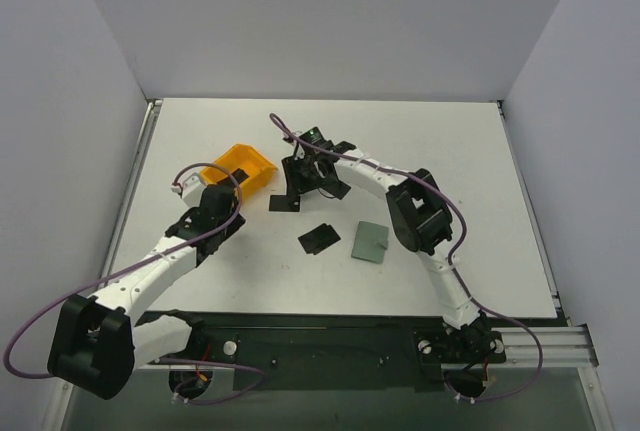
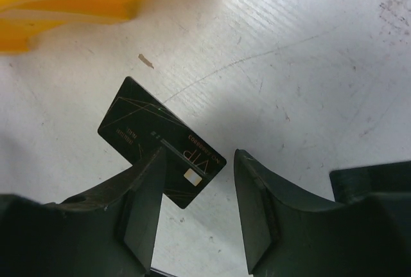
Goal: Put the credit cards into the card holder
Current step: Move the credit card to the corner of the board.
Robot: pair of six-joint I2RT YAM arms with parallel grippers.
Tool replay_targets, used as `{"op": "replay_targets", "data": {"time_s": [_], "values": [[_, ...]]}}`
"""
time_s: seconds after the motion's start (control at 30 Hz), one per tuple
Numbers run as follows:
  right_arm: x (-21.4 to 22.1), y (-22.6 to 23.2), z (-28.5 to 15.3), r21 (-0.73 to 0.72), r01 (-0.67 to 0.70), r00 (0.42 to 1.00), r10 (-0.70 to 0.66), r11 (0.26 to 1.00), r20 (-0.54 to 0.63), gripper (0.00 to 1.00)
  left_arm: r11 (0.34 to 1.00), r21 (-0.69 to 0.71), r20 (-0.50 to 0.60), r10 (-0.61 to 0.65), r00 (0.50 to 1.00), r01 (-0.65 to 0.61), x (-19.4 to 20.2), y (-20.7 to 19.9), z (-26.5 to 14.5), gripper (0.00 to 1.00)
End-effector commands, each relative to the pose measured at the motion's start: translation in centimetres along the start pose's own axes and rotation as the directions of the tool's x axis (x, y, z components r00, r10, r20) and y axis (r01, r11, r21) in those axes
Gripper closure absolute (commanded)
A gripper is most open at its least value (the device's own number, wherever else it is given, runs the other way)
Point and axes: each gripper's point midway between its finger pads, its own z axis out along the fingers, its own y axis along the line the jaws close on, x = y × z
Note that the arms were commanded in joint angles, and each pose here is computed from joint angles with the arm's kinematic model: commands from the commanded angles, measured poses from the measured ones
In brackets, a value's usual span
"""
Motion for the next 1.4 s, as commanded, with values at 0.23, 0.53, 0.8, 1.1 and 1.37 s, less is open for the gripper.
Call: {"op": "replay_targets", "data": {"time_s": [0.23, 0.53, 0.8, 1.1, 1.37], "values": [[4.0, 2.5, 1.2, -0.129, 0.057, 0.983, -0.078, 0.99, -0.165, 0.58, 1.0, 0.021, 0.017, -0.013, 1.0, 0.013, 0.4, -0.2, 1.0, 0.52], [9.2, 4.6, 2.8, -0.129, 0.114, 0.956, -0.144, 0.985, -0.254, 0.61, 1.0, 0.022, 0.019, 0.001, 1.0, -0.001, 1.2, 0.2, 3.2, 0.55], [8.4, 5.5, 3.4, -0.127, 0.036, 0.974, -0.063, 0.991, -0.217, 0.66, 0.993, 0.116, 0.02, 0.01, 1.0, -0.012, 0.7, -2.5, 4.3, 0.84], [10.8, 7.3, 4.6, -0.173, 0.02, 0.96, -0.067, 0.985, -0.273, 0.7, 0.995, 0.094, -0.025, 0.025, 0.999, -0.023, 2.5, -1.7, 5.5, 1.0], [12.0, 8.3, 4.9, -0.189, -0.009, 0.957, -0.046, 0.982, -0.288, 0.72, 0.994, 0.099, -0.037, 0.046, 0.998, -0.043, 3.4, -1.8, 6.6, 1.0]]}}
